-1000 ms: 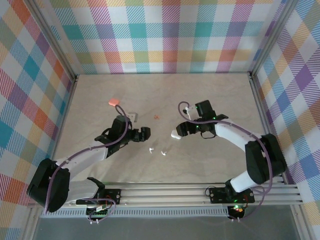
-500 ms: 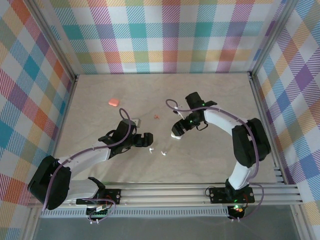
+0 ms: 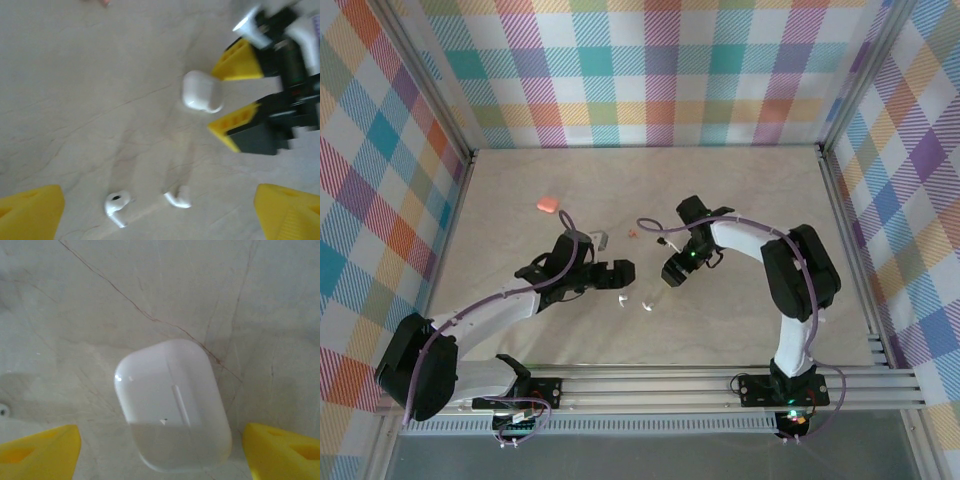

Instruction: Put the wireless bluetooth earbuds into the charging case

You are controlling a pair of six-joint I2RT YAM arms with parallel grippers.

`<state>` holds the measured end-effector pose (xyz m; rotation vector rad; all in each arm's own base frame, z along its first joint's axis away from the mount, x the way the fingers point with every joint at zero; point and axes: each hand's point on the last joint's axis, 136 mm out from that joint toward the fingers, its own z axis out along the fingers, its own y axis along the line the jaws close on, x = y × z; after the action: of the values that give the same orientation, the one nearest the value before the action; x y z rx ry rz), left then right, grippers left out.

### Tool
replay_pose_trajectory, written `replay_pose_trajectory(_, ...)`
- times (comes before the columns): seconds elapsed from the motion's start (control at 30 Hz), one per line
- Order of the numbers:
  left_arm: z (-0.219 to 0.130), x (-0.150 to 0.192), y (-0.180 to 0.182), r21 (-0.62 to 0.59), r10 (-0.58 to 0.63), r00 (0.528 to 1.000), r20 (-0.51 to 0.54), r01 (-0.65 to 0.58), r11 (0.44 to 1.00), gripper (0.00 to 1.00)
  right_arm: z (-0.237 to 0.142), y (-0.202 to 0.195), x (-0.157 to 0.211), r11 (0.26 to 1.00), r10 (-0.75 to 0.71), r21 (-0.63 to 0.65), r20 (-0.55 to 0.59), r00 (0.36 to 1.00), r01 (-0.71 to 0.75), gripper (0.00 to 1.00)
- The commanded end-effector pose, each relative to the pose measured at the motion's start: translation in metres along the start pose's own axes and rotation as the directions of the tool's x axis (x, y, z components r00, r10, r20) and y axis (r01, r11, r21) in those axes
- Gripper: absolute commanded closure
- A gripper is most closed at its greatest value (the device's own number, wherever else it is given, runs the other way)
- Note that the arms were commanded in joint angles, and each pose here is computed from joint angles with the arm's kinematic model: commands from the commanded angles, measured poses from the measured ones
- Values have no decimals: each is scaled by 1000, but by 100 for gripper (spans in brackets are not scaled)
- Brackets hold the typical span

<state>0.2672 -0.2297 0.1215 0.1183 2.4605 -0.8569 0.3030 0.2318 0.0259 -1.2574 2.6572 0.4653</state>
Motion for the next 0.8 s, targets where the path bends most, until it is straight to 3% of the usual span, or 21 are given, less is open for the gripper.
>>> replay_pose_trajectory(0.0,-6,-10,-18,76,-52,999,-13,53,996,2,1,-7,-4,998,-45,34,-13,999,45,16)
replay_pose_trajectory(0.17,-2,-15,-10,59,-173,985,-28,174,983,1,13,-11,5,997,-68,34,-72,995,71,20)
replay_pose_trajectory(0.47,2,-24,10,3,-272,962,-31,272,962,1,23,-7,9,983,-142,104,-82,987,150,46)
replay_pose_trajectory(0.77,6,-21,24,-20,-287,957,-38,287,958,3,33,-1,13,974,-182,118,-106,978,194,39)
